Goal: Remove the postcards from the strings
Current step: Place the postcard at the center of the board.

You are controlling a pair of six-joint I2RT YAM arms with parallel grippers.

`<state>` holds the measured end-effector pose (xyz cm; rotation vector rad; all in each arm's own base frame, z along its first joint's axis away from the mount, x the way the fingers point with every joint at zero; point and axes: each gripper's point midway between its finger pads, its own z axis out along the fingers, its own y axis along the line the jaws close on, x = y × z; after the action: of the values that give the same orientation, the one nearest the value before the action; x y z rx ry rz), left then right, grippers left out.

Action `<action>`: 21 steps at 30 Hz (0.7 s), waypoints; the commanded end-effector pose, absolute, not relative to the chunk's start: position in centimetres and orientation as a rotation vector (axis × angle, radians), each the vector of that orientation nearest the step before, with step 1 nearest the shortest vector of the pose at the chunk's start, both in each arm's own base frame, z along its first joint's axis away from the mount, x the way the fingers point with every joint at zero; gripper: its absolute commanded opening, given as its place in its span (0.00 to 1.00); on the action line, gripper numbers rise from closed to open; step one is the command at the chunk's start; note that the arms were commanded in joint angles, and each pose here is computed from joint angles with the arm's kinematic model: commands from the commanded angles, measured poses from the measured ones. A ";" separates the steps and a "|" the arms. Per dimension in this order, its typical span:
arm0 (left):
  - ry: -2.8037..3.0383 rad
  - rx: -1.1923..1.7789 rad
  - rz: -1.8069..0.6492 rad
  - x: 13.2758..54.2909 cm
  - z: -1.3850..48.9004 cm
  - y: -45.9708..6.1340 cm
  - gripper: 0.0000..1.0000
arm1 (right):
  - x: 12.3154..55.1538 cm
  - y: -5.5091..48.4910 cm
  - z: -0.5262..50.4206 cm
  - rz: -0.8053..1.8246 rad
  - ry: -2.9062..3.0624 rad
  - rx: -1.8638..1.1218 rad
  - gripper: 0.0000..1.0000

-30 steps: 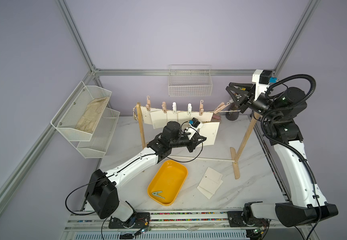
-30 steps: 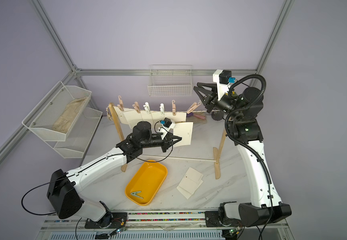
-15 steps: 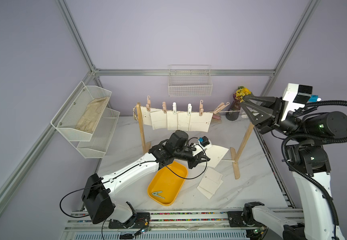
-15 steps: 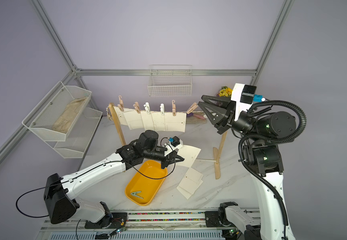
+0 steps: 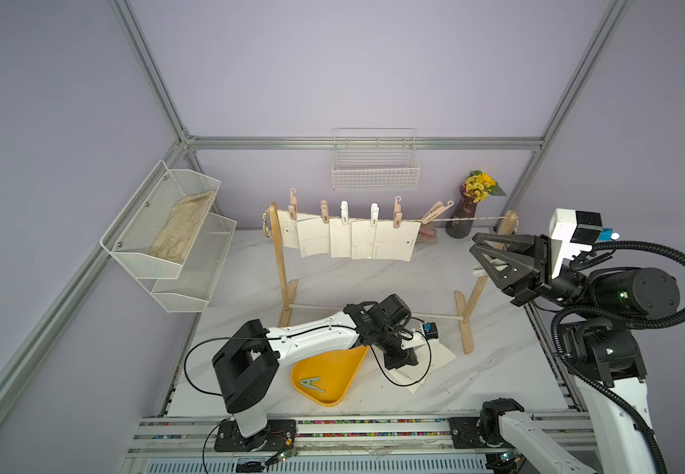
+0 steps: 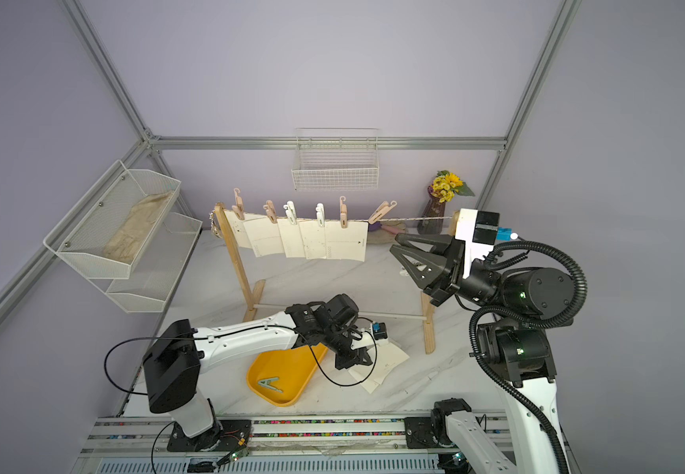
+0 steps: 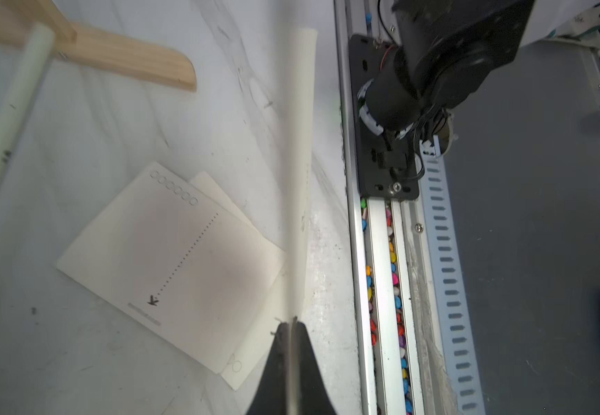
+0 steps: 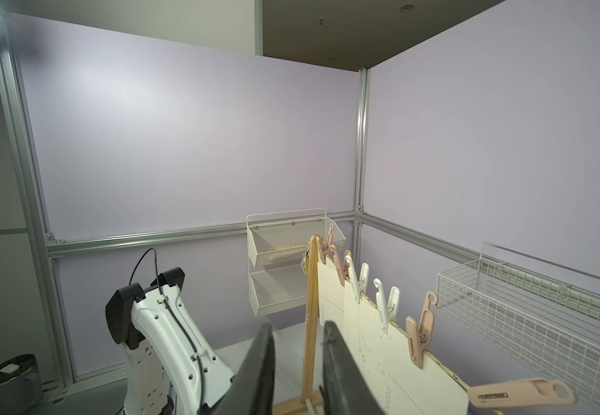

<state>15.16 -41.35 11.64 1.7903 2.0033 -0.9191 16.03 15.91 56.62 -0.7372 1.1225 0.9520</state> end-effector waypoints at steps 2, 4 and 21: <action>2.007 1.843 -0.952 14.8 11.8 -42.4 0.00 | 15.2 15.6 56.4 0.947 1.134 -0.713 0.24; 2.030 1.854 -0.951 14.8 11.1 -42.6 0.00 | 15.2 15.6 56.2 0.945 1.138 -0.714 0.24; 2.046 1.960 -0.637 18.5 9.2 -42.8 0.25 | 17.1 15.9 54.4 0.938 1.183 -0.717 0.24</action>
<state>17.27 -42.20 8.04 1.9480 2.1087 -0.7202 16.85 15.88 54.58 -0.7180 1.1797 0.9504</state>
